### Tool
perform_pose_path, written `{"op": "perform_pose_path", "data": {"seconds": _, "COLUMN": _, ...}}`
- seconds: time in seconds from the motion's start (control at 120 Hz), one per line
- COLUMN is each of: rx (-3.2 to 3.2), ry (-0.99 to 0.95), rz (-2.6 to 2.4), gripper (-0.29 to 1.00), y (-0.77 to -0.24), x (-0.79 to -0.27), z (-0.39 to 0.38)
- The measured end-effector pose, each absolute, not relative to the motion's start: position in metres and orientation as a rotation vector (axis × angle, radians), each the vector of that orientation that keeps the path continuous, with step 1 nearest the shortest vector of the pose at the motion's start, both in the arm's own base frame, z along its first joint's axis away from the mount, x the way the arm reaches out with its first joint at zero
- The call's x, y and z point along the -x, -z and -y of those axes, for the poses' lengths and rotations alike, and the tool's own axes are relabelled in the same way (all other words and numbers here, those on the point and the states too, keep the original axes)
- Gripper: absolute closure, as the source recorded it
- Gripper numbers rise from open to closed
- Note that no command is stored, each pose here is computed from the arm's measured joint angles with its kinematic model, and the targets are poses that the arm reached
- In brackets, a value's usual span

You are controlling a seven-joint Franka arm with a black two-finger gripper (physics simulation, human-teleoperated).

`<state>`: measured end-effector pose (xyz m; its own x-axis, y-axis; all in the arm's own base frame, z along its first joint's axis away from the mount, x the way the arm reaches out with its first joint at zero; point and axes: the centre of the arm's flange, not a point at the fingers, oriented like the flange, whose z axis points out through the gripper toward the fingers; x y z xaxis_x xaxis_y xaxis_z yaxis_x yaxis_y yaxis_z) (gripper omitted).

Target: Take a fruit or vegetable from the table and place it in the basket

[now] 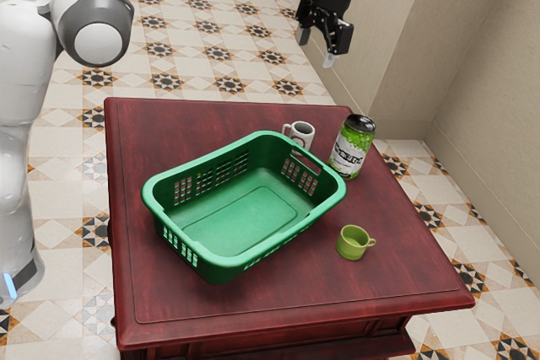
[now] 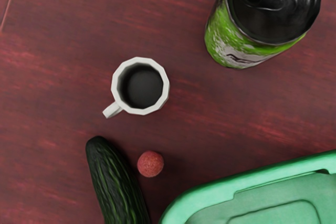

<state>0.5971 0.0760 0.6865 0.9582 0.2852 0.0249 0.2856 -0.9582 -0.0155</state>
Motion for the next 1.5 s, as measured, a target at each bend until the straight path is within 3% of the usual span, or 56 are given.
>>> {"op": "perform_pose_path", "data": {"seconds": 0.433, "rx": 3.092, "ry": 0.032, "rz": 0.478, "gripper": 0.00, "y": -0.686, "x": -0.598, "z": -0.076}}
{"op": "perform_pose_path", "data": {"seconds": 0.575, "rx": 3.110, "ry": 0.291, "rz": 0.447, "gripper": 0.00, "y": -0.769, "x": -0.567, "z": -0.058}}
{"op": "perform_pose_path", "data": {"seconds": 0.733, "rx": 3.164, "ry": 0.392, "rz": 0.313, "gripper": 0.00, "y": -0.799, "x": -0.555, "z": -0.011}}
{"op": "perform_pose_path", "data": {"seconds": 1.025, "rx": 3.218, "ry": 0.191, "rz": 0.453, "gripper": 0.00, "y": -0.737, "x": -0.590, "z": -0.030}}
{"op": "perform_pose_path", "data": {"seconds": 1.5, "rx": 3.120, "ry": 0.105, "rz": 0.766, "gripper": 0.00, "y": -0.705, "x": -0.598, "z": -0.080}}
